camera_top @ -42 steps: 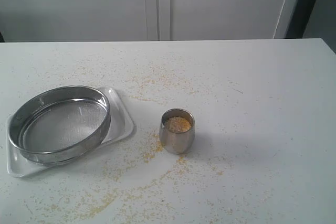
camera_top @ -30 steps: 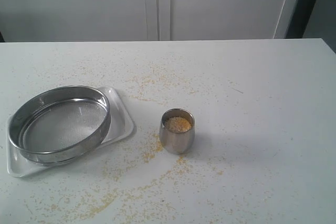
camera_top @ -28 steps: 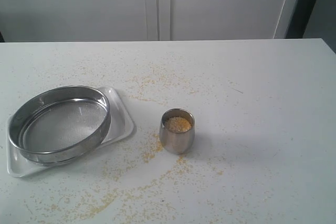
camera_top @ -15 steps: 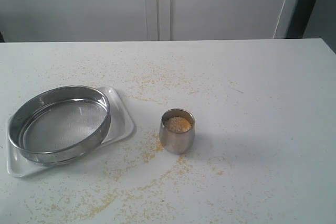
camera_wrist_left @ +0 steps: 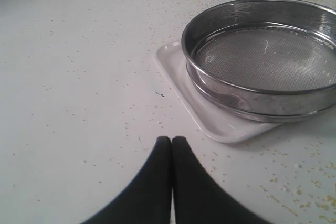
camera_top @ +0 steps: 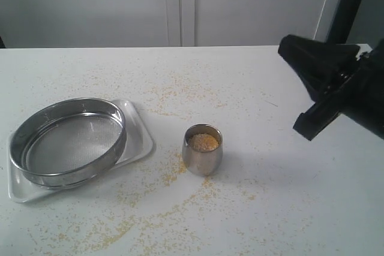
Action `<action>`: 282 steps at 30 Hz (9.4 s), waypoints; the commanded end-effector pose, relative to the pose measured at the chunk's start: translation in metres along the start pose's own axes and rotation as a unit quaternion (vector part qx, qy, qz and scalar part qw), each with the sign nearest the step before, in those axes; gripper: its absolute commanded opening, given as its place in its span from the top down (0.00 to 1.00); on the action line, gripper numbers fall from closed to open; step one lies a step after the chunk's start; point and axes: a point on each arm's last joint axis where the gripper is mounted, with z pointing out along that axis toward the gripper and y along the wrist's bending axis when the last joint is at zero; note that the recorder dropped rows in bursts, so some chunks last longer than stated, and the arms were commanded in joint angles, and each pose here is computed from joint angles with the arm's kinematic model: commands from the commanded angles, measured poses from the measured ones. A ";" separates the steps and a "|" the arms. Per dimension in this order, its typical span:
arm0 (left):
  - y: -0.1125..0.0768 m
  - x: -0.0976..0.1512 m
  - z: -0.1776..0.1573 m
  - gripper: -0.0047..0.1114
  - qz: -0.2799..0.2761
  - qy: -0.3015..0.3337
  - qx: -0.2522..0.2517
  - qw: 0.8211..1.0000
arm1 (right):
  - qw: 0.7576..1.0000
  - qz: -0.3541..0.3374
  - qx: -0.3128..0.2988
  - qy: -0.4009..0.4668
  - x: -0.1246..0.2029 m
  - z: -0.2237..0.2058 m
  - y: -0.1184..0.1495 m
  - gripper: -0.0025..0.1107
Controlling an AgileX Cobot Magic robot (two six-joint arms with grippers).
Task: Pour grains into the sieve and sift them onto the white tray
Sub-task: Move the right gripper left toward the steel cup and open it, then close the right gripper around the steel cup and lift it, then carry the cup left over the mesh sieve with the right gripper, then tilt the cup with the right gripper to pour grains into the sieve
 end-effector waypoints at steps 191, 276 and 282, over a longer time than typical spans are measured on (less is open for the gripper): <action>0.000 0.001 0.000 0.95 -0.005 0.000 0.002 1.000 | 0.946 0.046 -0.209 0.244 0.074 0.155 0.044 0.98; 0.000 0.001 0.000 0.95 -0.005 0.000 0.002 1.000 | 0.727 -0.605 -0.158 0.284 0.115 0.300 0.142 0.98; 0.000 0.001 0.000 0.95 -0.005 0.000 0.002 1.000 | 0.691 -0.653 -0.159 0.265 0.112 0.302 0.141 0.98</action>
